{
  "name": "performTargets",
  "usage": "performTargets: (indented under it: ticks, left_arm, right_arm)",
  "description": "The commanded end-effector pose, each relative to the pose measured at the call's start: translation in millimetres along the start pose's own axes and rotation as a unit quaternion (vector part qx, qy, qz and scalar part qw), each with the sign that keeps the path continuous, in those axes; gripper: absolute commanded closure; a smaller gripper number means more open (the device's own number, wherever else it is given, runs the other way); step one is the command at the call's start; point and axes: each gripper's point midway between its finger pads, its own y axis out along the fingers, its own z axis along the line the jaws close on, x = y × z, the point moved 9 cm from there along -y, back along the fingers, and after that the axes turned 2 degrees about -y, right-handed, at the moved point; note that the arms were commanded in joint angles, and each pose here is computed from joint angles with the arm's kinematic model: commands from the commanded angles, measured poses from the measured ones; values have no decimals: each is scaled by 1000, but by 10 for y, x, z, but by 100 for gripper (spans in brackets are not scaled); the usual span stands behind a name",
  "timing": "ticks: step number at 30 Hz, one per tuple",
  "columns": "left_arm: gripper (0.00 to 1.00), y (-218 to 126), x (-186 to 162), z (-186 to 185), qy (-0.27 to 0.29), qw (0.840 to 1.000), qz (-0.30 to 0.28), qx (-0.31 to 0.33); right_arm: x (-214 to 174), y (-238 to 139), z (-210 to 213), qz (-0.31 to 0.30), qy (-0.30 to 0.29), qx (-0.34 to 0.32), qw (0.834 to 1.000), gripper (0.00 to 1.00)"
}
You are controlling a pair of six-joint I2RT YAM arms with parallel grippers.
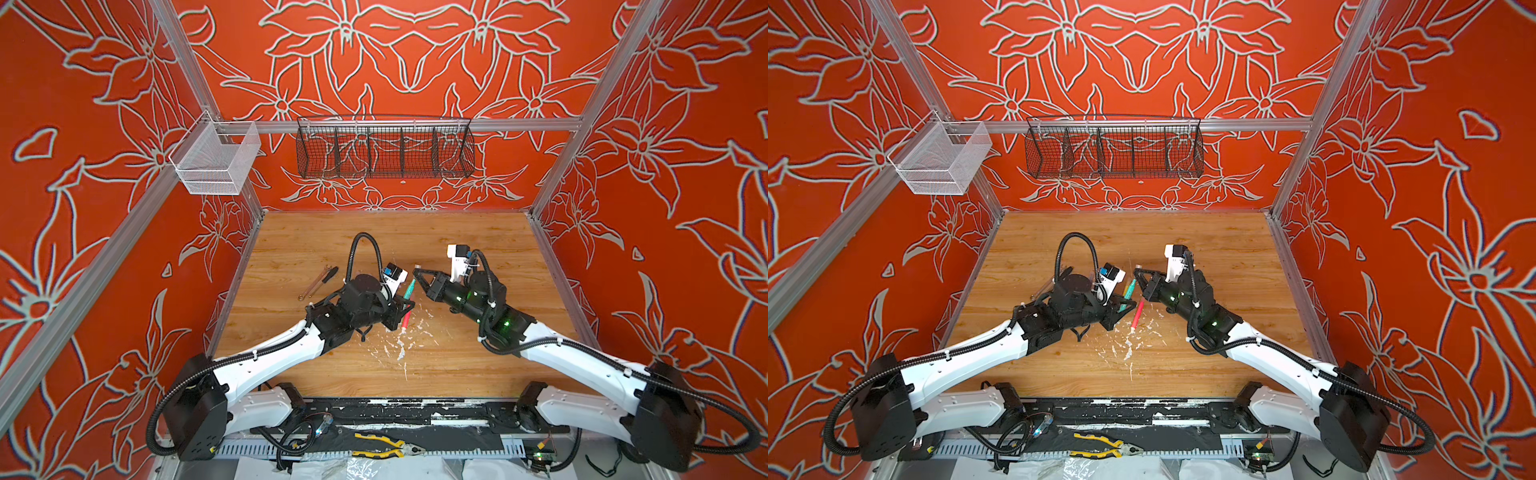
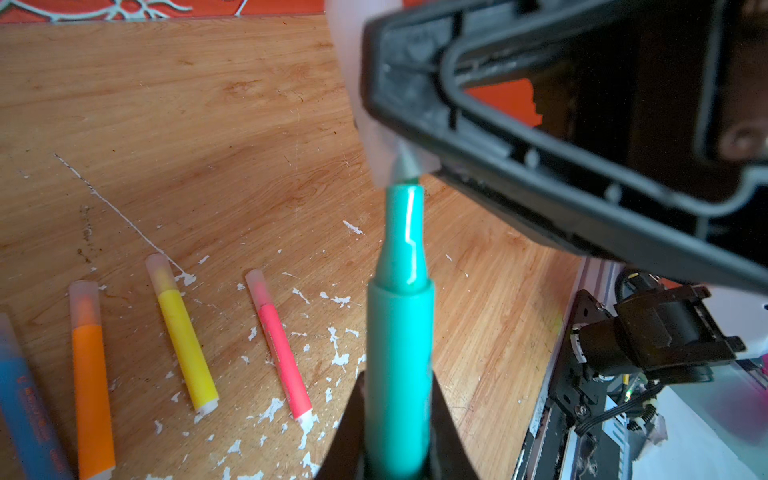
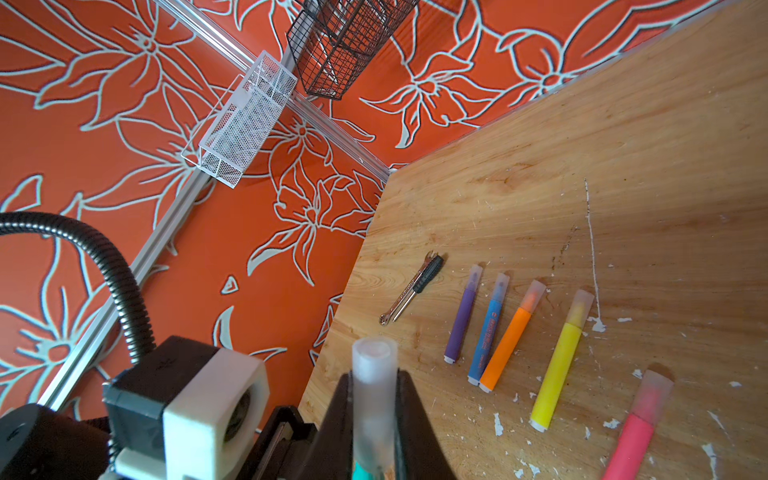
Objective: Insert the pens into the pen caps
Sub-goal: 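Align the cap over the green marker tip held upright by the left gripper, then push the translucent cap down onto the green marker with the right gripper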
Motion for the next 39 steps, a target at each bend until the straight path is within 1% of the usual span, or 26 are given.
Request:
performTargets:
  ticks: [1,4,6,9,17,25,26,28,31,33,39]
  left_arm:
    - [100,-21,16,-21,4,1000,-14,0]
    - [100,-18,15,-8,-4,1000,-15,4]
    - [100,-23,23,13,-13,1000,-17,14]
    - [100,-35,26,38,-24,999,-20,11]
    - [100,-83,24,38,-24,999,-32,8]
    - [100,-98,23,44,-24,999,-36,12]
    - [100,-95,22,44,-24,999,-36,12]
    - [100,-103,23,44,-22,999,-37,13]
    - [100,-126,25,45,-21,999,-42,15]
    - [100,-143,23,41,-19,999,-45,14]
    - [100,-196,13,31,-8,998,-55,10]
  right_arm:
    - [-42,8,14,-9,8,12,1000,92]
    - [-104,-4,-7,-12,12,17,1000,92]
    - [-154,-24,-27,-22,12,26,999,92]
    - [-244,-60,-33,-40,10,39,998,92]
    - [-487,-73,57,-53,6,53,997,93]
    - [-659,-55,189,-50,6,67,996,92]
    - [-669,-53,197,-50,5,67,996,90]
    - [-673,-55,209,-51,2,64,997,82]
    - [-659,-76,201,-52,-1,52,997,66]
    - [-638,-101,199,-55,-7,43,998,61]
    - [-527,-294,118,-87,-26,-4,996,50]
